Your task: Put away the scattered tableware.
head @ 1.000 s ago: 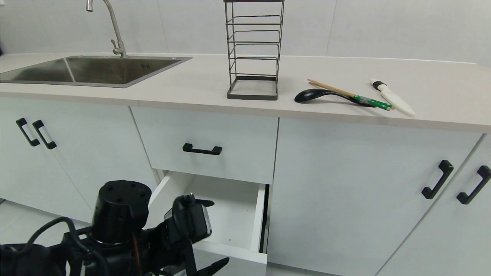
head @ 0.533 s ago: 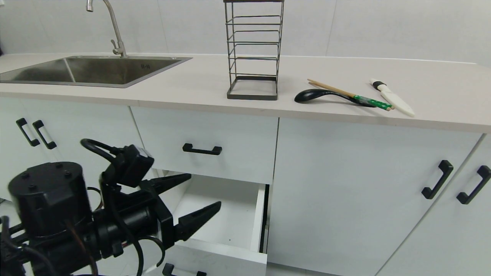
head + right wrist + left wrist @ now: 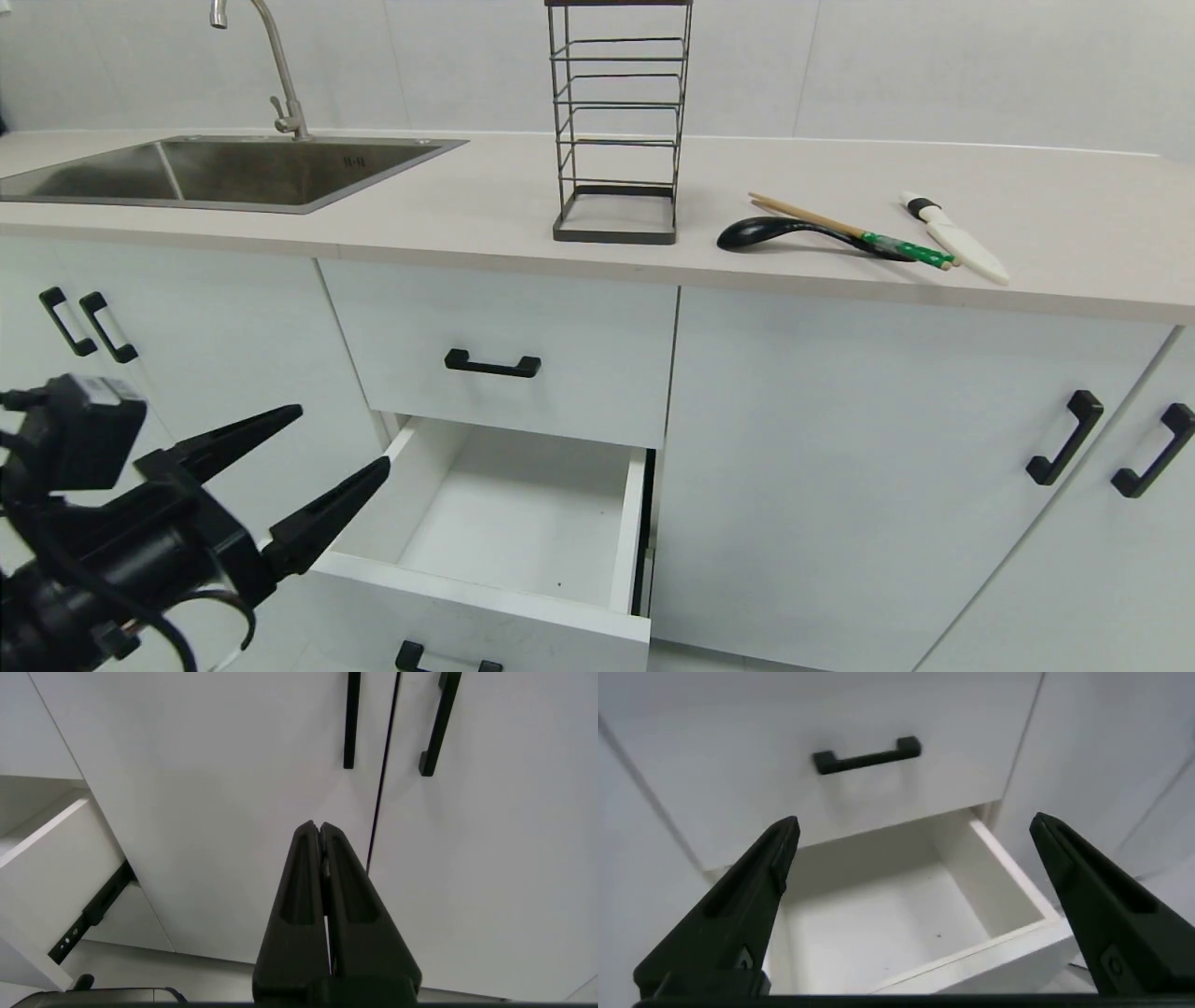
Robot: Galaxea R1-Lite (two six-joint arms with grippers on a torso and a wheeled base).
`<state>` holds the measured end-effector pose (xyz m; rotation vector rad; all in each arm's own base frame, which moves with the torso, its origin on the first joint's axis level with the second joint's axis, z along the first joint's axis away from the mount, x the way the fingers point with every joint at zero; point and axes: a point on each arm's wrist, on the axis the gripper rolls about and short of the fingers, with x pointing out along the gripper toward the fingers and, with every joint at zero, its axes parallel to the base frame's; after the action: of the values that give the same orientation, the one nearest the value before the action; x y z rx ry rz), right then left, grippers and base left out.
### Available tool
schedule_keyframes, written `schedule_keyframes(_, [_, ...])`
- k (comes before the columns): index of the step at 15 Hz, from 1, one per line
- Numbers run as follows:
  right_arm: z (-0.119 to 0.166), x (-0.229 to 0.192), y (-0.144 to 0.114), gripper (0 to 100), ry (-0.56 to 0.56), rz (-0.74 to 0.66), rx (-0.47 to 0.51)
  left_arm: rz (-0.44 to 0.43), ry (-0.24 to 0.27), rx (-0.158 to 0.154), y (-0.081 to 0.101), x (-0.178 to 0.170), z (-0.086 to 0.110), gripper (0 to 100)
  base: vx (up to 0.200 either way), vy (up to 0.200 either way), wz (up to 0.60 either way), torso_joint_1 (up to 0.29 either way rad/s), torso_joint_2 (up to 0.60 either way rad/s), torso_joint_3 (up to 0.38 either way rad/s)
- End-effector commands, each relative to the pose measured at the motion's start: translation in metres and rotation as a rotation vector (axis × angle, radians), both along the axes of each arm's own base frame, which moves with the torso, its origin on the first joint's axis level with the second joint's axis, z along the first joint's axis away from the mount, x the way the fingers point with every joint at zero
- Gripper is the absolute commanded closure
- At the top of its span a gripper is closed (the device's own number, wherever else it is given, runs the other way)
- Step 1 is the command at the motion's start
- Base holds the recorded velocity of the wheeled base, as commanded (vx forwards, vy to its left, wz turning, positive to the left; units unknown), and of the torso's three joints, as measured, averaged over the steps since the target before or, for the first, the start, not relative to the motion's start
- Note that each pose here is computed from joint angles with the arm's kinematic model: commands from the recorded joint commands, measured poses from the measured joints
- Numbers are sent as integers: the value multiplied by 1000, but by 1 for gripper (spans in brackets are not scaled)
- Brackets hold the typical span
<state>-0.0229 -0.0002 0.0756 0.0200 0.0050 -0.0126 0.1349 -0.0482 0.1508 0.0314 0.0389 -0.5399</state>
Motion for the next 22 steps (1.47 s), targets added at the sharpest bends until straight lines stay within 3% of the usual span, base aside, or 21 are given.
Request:
schedule_keyframes(1, [0, 0, 0, 100, 1, 0, 0, 70, -54, 26, 16, -23, -1, 0, 0, 0, 0, 0, 0, 0])
schedule_keyframes(3, [0, 0, 0, 100, 1, 0, 0, 131, -80, 67, 24, -24, 2, 0, 0, 0, 0, 0, 0, 0])
schedule_keyframes(4, [0, 0, 0, 100, 3, 0, 0, 160, -83, 73, 28, -29, -1, 0, 0, 0, 0, 0, 0, 0])
schedule_keyframes(7, [0, 0, 0, 100, 1, 0, 0, 196, -118, 64, 34, -48, -2, 0, 0, 0, 0, 0, 0, 0])
schedule_keyframes(9, [0, 0, 0, 100, 1, 0, 0, 208, -203, 52, 38, -83, -1, 0, 0, 0, 0, 0, 0, 0])
schedule_keyframes(11, [0, 0, 0, 100, 1, 0, 0, 239, -217, 49, 41, -108, -9, 0, 0, 0, 0, 0, 0, 0])
schedule_keyframes(13, [0, 0, 0, 100, 1, 0, 0, 276, -261, 34, 43, -129, -4, 0, 0, 0, 0, 0, 0, 0])
schedule_keyframes(16, [0, 0, 0, 100, 3, 0, 0, 316, -302, -16, 43, -147, -12, 0, 0, 0, 0, 0, 0, 0])
schedule_keyframes(18, [0, 0, 0, 100, 1, 0, 0, 305, -296, -15, 42, -151, -18, 0, 0, 0, 0, 0, 0, 0])
schedule_keyframes(20, [0, 0, 0, 100, 1, 0, 0, 283, -297, -16, 42, -155, -41, 0, 0, 0, 0, 0, 0, 0])
schedule_keyframes(21, [0, 0, 0, 100, 1, 0, 0, 275, -285, -22, 42, -161, -51, 0, 0, 0, 0, 0, 0, 0])
schedule_keyframes(22, [0, 0, 0, 100, 1, 0, 0, 277, -234, -6, 42, -160, -57, 0, 0, 0, 0, 0, 0, 0])
